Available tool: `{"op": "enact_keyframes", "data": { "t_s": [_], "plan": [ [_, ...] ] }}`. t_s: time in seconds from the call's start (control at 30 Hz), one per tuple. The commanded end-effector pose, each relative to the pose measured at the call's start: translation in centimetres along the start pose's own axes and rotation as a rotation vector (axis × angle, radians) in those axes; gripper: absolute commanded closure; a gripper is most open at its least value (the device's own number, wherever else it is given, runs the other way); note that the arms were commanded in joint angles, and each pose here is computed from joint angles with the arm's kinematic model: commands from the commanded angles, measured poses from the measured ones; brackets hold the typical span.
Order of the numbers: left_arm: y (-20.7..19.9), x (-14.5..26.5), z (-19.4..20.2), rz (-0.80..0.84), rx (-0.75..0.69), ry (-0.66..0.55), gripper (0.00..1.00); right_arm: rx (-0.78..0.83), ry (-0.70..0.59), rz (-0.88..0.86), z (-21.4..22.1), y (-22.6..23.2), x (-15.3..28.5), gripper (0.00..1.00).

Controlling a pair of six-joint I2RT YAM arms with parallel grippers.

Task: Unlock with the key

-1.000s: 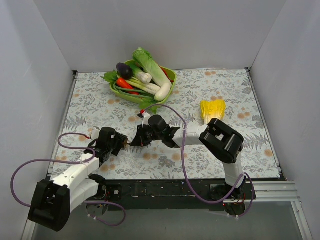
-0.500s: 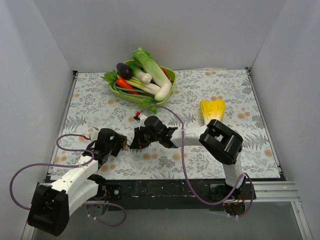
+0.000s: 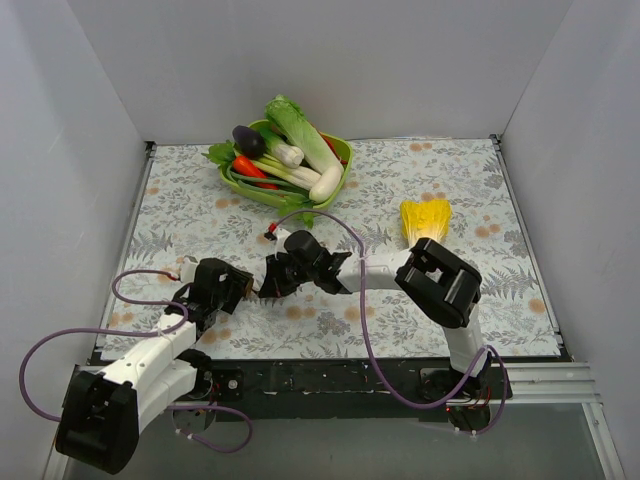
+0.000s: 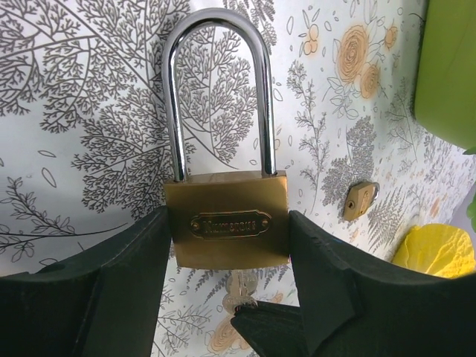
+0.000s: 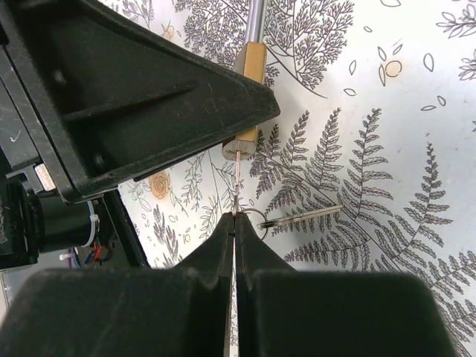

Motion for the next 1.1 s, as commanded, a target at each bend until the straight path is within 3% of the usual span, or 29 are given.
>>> {"op": "enact_keyframes", "data": {
  "t_s": [0.0,0.8,1.07],
  "plan": [
    [-1.0,0.8,1.0,0.072,0.005,0.086,1.00,0.060,-0.102,0.014,-2.9,0.6,-1.0,0.99],
    [-0.3,2.0,1.6,0.122,0.054,0.159,1.00,0.095,-0.104,0.013,-4.1,0.1,-3.1,0.99],
    [-1.1,2.8,1.8,0.211,0.018,0.187,1.00,0.062,-0.116,-0.015,-3.6,-0.5,-2.6,0.99]
  ]
}}
Point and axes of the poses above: each gripper's point midway between its finger pads, its own x axis back along the fingers, its own y axis along the line the jaws close on, z = x × y, the point moved 7 cm from there along x, back along the fingers, and after that the axes turned 12 degrees about x, right-handed, at the moved point
